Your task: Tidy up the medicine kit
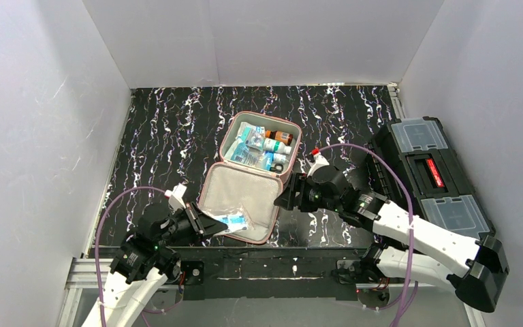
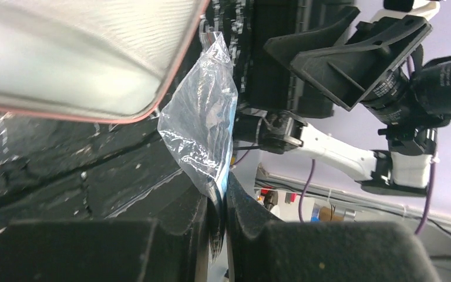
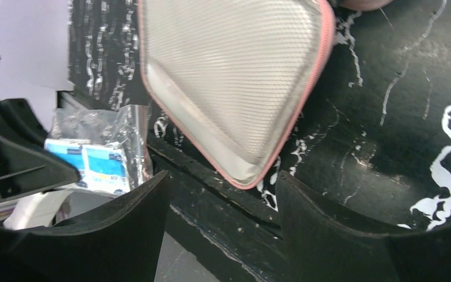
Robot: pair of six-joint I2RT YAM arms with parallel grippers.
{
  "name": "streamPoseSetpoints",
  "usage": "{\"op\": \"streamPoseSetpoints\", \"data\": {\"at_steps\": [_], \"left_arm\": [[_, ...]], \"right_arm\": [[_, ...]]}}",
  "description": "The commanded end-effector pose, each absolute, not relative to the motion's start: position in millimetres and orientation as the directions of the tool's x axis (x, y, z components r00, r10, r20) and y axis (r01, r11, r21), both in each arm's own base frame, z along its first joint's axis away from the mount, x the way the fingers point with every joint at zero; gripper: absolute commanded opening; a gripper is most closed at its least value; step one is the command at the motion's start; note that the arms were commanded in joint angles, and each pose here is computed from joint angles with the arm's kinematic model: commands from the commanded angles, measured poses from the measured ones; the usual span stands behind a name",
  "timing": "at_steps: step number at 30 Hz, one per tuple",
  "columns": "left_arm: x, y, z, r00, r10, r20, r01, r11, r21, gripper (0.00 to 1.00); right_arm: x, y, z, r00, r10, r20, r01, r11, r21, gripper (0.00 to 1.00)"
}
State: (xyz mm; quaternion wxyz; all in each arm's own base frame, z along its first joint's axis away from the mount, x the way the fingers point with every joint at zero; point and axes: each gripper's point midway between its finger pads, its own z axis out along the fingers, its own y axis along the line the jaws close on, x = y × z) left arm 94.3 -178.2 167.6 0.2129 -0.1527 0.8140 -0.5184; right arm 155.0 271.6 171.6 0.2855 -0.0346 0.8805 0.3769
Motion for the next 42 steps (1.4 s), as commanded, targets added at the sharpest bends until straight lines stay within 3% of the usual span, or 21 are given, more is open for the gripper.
{"op": "streamPoseSetpoints", "data": {"at_steps": [1, 8, 17, 42], "left_arm": [[82.6, -163.1, 132.0, -0.862, -0.496, -0.103, -0.192, 0.507, -0.84, 0.0], [83.6, -150.7, 105.0, -0.837, -0.541, -0.087, -0.286, 0.566, -0.773, 0.0], [110.3, -169.1, 76.9, -0.835, -0.549, -0.049, -0.307, 0.537, -0.786, 0.0], [156.2, -174.5, 51.4, -0.793, -0.588, -0.158, -0.263, 0.565, -0.782, 0.0]], "right_arm": [[169.3, 277.0, 158.7, -0.822, 0.223, -0.524, -0.236, 0.704, 0.67, 0.73], [178.4, 277.3, 128.6, -0.834, 0.24, -0.497, -0.178, 0.736, 0.654, 0.73], [188.0, 280.5, 113.6, -0.827, 0.287, -0.483, -0.16, 0.704, 0.692, 0.74], [196.4, 318.1, 96.3, -0.865, 0.354, -0.357, -0.155, 0.488, 0.859, 0.74]]}}
